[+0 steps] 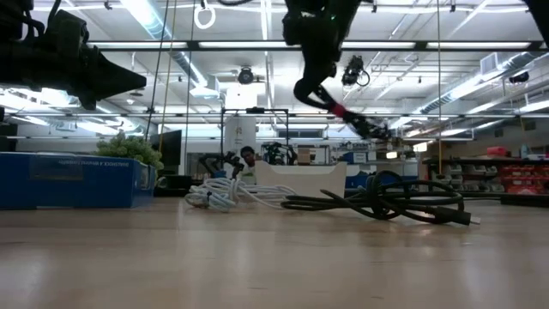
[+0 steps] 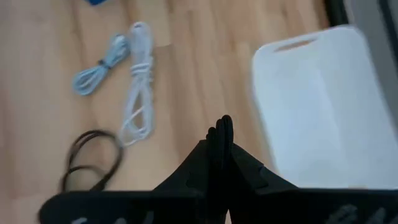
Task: Pick and place USB-C Cables
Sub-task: Put the right black USB cable into the white bin
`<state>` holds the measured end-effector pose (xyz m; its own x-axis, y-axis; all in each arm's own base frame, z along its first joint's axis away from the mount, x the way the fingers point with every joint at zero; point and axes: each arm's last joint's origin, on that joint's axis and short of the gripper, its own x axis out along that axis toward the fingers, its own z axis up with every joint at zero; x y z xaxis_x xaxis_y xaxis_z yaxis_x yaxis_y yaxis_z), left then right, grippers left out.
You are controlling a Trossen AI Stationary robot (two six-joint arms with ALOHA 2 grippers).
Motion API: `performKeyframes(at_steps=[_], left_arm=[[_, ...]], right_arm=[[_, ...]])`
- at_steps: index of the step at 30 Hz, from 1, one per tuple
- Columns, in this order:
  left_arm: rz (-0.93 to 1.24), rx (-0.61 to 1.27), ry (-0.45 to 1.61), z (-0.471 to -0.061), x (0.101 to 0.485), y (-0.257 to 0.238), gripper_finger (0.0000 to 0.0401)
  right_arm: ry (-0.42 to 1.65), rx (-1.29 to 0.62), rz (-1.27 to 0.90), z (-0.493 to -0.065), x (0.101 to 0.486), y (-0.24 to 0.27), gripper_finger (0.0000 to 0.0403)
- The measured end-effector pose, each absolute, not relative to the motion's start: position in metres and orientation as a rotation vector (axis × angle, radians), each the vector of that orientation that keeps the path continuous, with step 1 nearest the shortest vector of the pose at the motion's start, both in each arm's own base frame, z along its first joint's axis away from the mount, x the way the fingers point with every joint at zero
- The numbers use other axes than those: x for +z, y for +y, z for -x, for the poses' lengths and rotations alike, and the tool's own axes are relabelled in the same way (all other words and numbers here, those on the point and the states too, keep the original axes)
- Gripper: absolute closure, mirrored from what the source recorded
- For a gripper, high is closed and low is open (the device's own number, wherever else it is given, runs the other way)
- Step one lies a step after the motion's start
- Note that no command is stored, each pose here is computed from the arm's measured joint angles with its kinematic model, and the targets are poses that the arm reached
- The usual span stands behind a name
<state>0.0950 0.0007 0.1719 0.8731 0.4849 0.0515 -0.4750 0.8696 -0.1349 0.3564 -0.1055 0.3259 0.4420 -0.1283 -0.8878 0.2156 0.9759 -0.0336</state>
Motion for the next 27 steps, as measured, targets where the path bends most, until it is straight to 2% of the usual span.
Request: performKeyframes(at_steps=[7,17,27], left_arm=[[0.119,0.503,-0.085,-0.095,0.172,0.001,0.0358],[0.119,0.503,-0.084,-0.095,0.172,0.001,0.0358],[0.119,0.503,-0.083,-0.095,0.172,0.001,0.0358]], right_arm=[[1.097,-0.222,-0.017,-0.379,0.318,-0.134,0.0370],[0.995,-0.186,0.168,-0.412,0.337,-0.148,0.0370],[1.116,-0.195,0.349,-0.430,0.311,-0.178,0.0370]])
